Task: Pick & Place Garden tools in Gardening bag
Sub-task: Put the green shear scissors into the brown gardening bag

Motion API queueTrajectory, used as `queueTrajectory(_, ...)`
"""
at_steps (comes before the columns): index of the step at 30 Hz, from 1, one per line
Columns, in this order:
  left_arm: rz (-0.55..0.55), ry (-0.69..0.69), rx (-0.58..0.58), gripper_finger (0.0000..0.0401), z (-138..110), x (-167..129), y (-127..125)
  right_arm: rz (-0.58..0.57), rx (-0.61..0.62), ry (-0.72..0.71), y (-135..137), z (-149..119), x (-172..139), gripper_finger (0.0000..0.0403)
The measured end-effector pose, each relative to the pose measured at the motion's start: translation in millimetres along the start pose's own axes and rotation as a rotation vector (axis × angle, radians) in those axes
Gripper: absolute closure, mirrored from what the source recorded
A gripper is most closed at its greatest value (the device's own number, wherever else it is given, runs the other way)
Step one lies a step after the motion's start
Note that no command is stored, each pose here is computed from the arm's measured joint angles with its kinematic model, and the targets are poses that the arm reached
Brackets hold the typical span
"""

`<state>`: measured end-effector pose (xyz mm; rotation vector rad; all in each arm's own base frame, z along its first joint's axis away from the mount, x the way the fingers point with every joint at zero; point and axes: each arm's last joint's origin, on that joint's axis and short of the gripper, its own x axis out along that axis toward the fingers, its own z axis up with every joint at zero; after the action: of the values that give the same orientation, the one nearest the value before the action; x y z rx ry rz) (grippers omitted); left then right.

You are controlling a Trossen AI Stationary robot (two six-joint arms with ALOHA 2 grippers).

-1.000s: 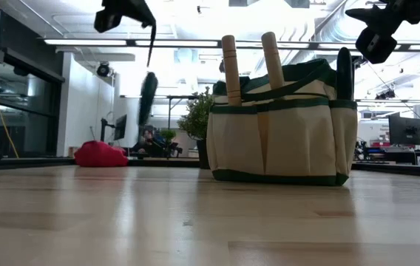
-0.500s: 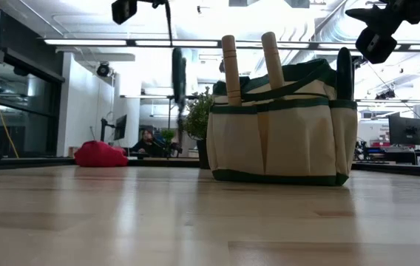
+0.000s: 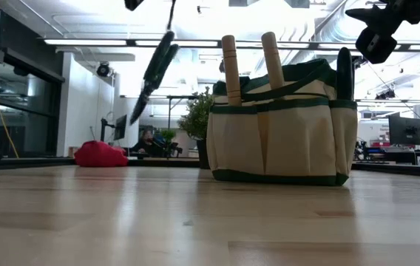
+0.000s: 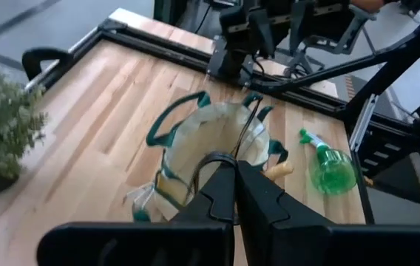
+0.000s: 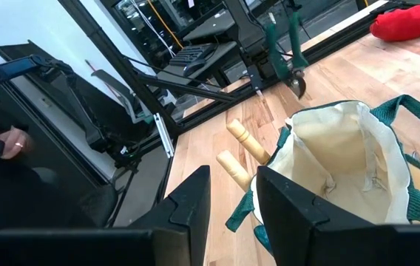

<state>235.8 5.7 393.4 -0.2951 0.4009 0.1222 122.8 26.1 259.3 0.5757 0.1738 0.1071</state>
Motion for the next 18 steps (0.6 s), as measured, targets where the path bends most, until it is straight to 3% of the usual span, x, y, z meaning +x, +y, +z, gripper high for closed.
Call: queueTrajectory(18,-0.039,-0.071,0.100,0.0401,34.7,32.0,-12.8,0.000,0.000,0.000,0.0,-0.1,0.1,0.0300)
